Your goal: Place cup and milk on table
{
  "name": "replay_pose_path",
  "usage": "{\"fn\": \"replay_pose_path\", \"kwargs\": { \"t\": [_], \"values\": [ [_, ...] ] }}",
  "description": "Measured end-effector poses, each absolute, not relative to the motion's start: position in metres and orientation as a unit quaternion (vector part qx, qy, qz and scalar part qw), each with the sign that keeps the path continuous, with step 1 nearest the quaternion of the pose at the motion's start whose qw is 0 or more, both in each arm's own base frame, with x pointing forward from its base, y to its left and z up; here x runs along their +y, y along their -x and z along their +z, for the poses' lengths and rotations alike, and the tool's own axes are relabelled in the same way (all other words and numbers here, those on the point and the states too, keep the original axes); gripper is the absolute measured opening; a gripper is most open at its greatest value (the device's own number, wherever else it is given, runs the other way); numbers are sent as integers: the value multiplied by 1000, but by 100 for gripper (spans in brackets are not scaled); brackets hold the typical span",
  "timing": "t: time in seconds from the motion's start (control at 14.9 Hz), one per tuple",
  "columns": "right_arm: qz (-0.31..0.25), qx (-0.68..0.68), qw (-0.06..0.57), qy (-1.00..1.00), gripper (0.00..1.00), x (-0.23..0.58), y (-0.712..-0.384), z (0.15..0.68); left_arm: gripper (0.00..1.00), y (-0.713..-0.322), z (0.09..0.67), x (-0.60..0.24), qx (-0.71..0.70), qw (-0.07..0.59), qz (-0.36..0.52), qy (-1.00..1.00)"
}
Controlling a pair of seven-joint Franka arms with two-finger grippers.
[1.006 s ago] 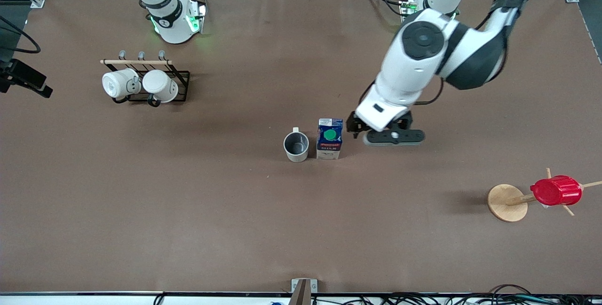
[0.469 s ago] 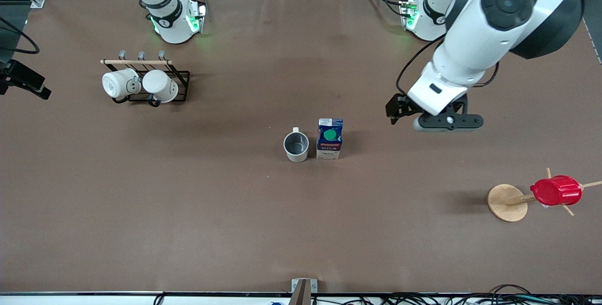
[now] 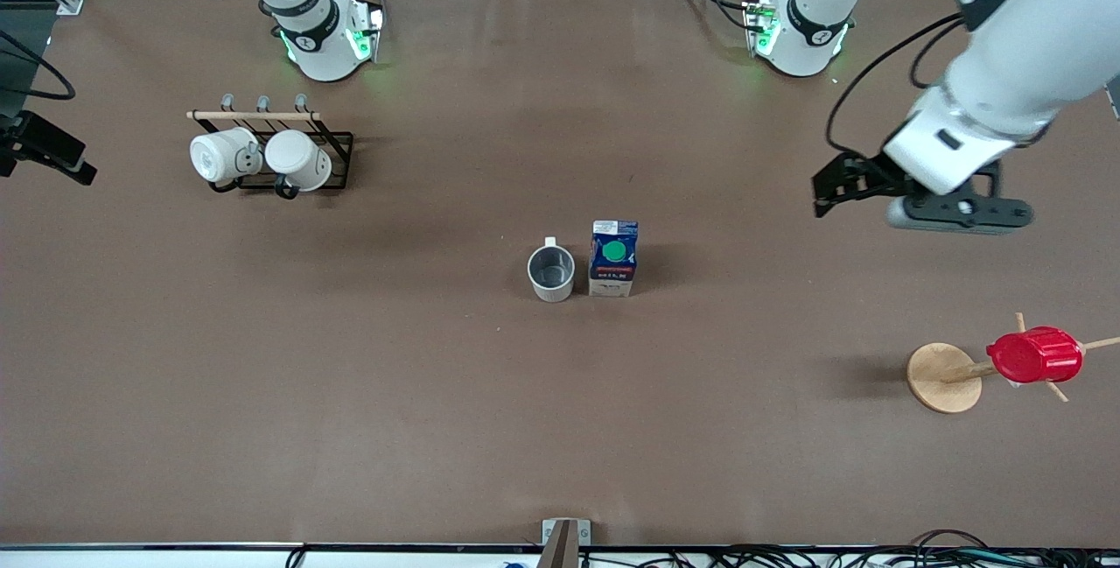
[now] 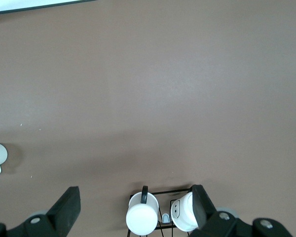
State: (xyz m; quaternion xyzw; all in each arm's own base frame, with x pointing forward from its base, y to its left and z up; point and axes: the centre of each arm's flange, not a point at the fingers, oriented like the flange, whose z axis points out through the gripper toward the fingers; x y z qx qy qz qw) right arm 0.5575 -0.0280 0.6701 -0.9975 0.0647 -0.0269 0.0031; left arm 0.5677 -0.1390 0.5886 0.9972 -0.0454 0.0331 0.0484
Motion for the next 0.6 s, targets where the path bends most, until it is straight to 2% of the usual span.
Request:
{"fn": "replay_pose_path", "kwargs": {
  "t": [0.27,0.6],
  "values": [
    [-27,62,3,998,100,-25,-558,670,100,-553,611,-99,-51,38,24,-998],
    [-27,57,4,998,100,-19,-558,670,100,-540,624,-97,-62,-6,19,-998]
  ]
}}
